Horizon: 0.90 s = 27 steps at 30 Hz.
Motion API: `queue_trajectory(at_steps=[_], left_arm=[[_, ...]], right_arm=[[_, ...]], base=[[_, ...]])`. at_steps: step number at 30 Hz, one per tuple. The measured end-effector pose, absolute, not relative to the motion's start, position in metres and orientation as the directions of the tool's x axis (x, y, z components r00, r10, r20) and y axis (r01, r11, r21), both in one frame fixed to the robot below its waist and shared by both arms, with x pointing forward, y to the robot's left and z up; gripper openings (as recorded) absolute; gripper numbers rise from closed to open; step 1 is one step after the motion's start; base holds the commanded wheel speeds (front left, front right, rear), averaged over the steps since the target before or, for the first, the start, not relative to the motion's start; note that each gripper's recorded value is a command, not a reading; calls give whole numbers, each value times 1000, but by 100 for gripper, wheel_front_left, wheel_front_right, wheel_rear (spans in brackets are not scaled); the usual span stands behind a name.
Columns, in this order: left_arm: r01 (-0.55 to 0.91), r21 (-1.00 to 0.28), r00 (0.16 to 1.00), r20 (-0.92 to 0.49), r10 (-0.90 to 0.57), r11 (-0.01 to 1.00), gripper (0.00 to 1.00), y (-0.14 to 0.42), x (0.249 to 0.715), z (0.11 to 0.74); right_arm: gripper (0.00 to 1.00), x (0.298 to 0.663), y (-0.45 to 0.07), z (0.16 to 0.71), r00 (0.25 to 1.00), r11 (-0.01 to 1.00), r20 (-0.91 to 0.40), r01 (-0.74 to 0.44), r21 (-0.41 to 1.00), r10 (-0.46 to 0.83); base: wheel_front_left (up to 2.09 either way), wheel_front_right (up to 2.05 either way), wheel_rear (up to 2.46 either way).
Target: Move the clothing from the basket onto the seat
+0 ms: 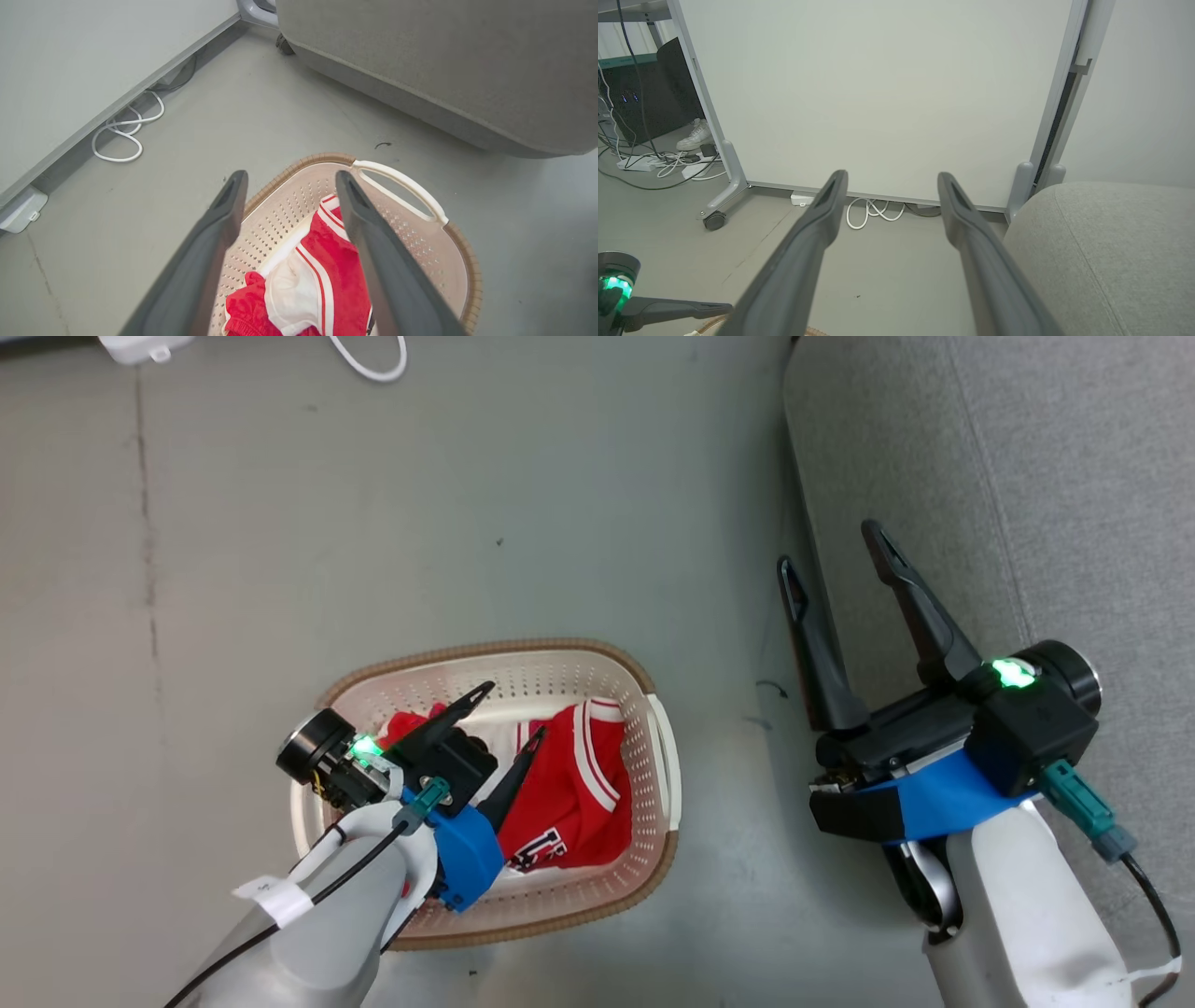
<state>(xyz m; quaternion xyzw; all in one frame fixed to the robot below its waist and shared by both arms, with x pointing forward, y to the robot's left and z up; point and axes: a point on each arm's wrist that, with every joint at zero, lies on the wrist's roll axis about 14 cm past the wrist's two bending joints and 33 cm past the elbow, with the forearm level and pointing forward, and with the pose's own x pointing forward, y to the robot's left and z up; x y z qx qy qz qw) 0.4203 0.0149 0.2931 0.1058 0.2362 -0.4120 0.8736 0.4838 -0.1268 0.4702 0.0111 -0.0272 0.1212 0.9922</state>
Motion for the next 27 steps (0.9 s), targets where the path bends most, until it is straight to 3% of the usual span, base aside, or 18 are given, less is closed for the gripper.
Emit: queue_trajectory(at_steps=[11, 20, 27], left_arm=[[836, -102, 328, -696, -639, 539, 100, 19, 381, 207], [804, -206, 172, -817, -550, 558, 100, 35, 346, 158], [750, -261, 103, -862, -497, 608, 100, 49, 334, 137]], right_arm=[[100, 500, -134, 429, 973, 973, -16, -229, 3, 229], [100, 511, -138, 404, 973, 974, -51, -225, -10, 224], [100, 517, -139, 388, 972, 974, -73, -224, -13, 223]], base=[[0, 0, 0], [0, 0, 0], [0, 0, 0]])
